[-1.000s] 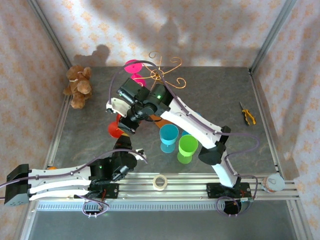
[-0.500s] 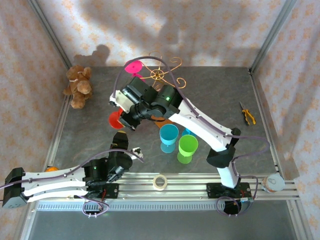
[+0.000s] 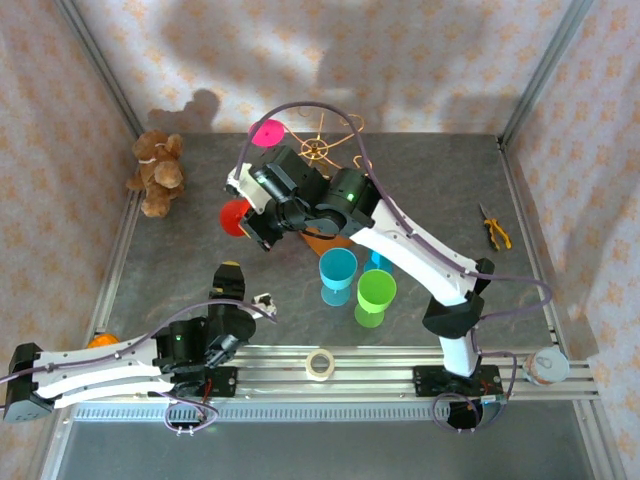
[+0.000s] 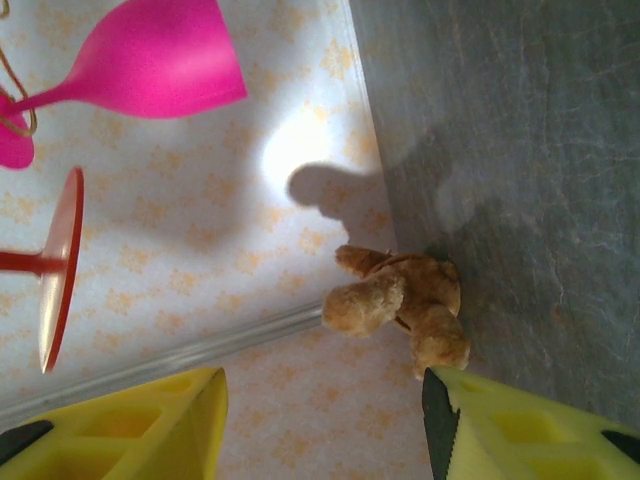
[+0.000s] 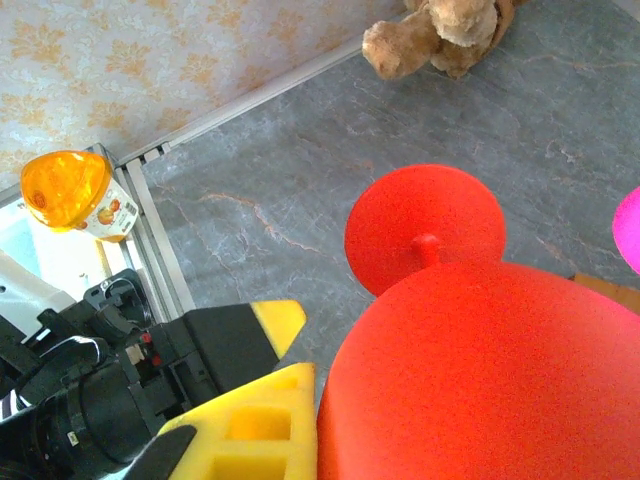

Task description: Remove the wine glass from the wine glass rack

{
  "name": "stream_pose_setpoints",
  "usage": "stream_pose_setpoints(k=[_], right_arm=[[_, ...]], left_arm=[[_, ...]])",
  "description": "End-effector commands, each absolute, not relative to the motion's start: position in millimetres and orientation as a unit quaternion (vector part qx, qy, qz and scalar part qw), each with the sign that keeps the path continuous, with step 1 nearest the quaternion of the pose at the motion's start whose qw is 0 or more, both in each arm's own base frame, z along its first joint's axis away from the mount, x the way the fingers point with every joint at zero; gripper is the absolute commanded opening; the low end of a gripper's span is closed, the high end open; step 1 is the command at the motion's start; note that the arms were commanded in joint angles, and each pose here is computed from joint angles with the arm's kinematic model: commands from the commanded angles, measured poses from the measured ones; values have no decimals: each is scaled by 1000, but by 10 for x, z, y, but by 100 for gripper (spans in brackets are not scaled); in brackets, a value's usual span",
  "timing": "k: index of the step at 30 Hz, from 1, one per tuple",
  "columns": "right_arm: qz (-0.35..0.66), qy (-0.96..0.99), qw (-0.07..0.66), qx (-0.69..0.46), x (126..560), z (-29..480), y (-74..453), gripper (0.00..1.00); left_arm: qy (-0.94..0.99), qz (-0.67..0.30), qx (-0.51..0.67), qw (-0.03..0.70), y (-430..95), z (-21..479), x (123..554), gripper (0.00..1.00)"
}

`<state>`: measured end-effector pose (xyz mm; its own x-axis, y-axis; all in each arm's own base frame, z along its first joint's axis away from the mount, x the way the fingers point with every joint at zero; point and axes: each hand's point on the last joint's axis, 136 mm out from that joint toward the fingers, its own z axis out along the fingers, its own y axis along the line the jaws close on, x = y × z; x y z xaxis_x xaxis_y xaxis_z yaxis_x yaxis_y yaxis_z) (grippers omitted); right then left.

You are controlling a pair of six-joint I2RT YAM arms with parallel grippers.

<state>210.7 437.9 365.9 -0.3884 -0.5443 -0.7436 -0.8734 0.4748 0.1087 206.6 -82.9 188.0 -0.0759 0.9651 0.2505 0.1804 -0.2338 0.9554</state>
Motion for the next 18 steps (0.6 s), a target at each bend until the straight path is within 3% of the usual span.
stream_pose_setpoints(k=[1,18], right_arm=[[255,797,352,-419,2103,3876,4202,0],[262,840,299,-368,1858,3468,3791,0]], left_arm=[[507,566,547,351,-678,1923,2047,56],[567,564,445,403,-506,2354,2014,54]])
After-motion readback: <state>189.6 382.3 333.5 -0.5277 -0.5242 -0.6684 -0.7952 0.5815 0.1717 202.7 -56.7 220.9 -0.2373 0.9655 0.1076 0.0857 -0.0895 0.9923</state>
